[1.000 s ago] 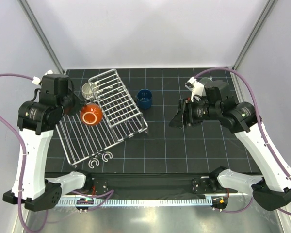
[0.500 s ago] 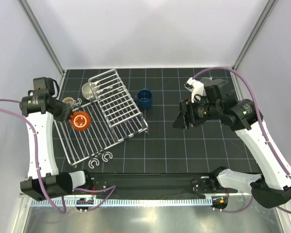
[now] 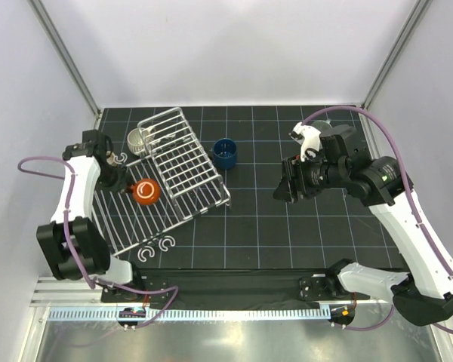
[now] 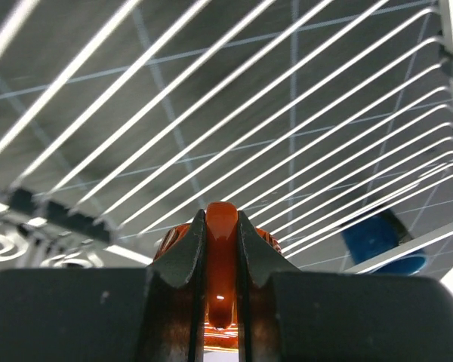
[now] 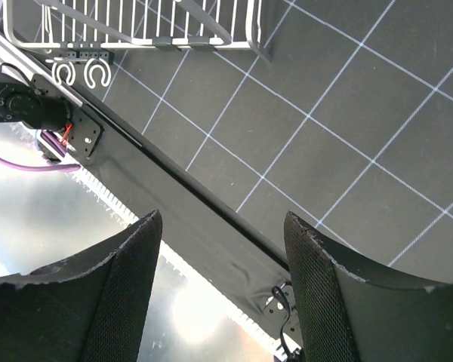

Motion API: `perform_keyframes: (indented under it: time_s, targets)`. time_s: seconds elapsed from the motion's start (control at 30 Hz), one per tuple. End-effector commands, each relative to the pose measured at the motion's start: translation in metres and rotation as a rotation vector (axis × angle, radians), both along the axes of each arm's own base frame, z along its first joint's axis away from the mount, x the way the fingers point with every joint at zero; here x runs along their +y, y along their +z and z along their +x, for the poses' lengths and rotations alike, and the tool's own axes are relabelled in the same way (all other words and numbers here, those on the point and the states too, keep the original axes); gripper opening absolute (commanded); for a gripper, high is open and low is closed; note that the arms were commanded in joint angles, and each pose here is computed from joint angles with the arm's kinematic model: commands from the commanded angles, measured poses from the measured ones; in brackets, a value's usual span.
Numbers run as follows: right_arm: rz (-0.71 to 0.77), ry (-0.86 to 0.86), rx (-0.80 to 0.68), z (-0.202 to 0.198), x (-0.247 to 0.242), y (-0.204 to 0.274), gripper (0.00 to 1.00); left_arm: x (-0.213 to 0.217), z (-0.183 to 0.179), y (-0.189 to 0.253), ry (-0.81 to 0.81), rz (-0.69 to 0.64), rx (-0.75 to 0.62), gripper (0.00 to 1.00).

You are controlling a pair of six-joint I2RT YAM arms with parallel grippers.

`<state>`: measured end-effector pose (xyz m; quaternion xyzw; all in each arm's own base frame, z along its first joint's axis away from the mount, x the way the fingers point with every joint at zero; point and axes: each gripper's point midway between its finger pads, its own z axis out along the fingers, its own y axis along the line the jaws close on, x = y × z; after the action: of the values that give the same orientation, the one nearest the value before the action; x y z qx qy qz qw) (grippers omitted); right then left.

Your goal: Load the cups into the dish rack

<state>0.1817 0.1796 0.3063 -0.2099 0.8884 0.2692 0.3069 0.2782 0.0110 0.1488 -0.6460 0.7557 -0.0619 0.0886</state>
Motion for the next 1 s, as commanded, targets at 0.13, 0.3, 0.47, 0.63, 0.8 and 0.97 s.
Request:
perform_keyframes:
  time_s: [0.13, 0.3, 0.47, 0.63, 0.8, 0.97]
  targets:
    - [-0.03, -0.031, -0.037, 0.001, -0.01, 0.004, 0.67, -0.024, 0.041, -0.009, 0.033, -0.093, -0.064, 0.0]
    - [-0.042, -0.048, -0.016, 0.001, -0.011, 0.0, 0.67, -0.046, 0.043, -0.03, 0.059, -0.172, 0.025, 0.0]
    - [-0.062, -0.074, -0.016, 0.002, -0.016, -0.002, 0.67, -0.062, 0.051, -0.039, 0.152, -0.236, 0.006, 0.0]
    - [-0.068, -0.076, -0.011, 0.003, -0.017, -0.003, 0.67, -0.065, 0.051, -0.039, 0.166, -0.206, 0.044, 0.0]
    - [-0.065, -0.067, -0.009, 0.003, -0.015, -0.002, 0.67, -0.07, 0.05, -0.042, 0.235, -0.193, 0.056, 0.0]
    - [-0.065, -0.064, -0.007, 0.003, -0.014, -0.003, 0.67, -0.082, 0.057, -0.048, 0.277, -0.188, 0.04, 0.0]
